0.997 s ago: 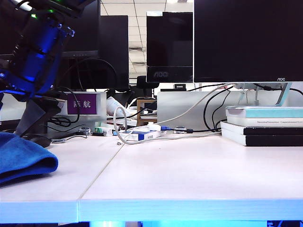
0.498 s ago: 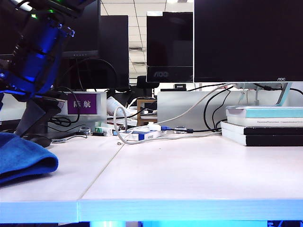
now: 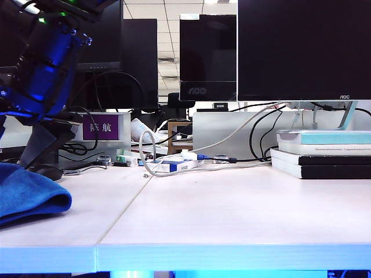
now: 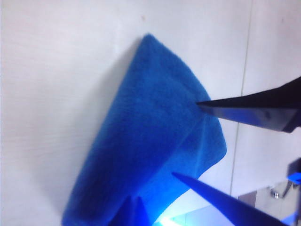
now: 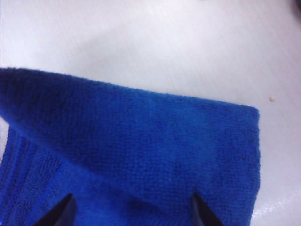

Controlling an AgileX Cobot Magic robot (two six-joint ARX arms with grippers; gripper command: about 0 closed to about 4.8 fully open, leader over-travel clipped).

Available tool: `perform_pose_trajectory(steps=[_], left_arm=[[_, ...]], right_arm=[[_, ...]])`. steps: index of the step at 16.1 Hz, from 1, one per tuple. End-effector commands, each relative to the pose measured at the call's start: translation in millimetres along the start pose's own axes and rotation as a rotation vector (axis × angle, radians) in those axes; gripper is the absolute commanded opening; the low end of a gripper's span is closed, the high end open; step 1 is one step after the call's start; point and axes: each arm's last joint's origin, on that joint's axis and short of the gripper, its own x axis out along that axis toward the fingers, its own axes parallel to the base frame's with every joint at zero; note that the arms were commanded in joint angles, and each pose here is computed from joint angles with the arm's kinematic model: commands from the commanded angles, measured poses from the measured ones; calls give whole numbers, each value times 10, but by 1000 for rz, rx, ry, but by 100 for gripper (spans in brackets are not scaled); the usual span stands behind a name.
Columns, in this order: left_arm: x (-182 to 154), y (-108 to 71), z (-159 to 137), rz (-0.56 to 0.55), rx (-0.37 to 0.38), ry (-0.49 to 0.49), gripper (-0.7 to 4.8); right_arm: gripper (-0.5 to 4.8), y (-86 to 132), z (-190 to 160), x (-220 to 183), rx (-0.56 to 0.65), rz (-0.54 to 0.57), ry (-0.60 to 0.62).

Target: Wipe the table from right to left using the rag.

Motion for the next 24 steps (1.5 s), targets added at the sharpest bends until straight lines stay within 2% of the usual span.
perform_pose_trajectory(steps=[1,5,12,16,21,24], left_arm=[[158,-22,58,-42,55,33,-5],[424,-72,125,-70,115,92,-5],[769,144,150,-33,81,206,-5],[838,201,179,-28,102,199,-5],[841,228,194,57,123,198,-5],[845,227,218,48,136,175,-5]], right_arm=[[315,26,33,-63,-16,10,-19],[315,21,20,-75,-37,9,-4],[314,37,52,-249,-66,7,-12],[314,52,97,-385,-89,0,-42],[313,75,157,-599,-98,-7,-87],[300,90,196,-792,-102,-21,-120]])
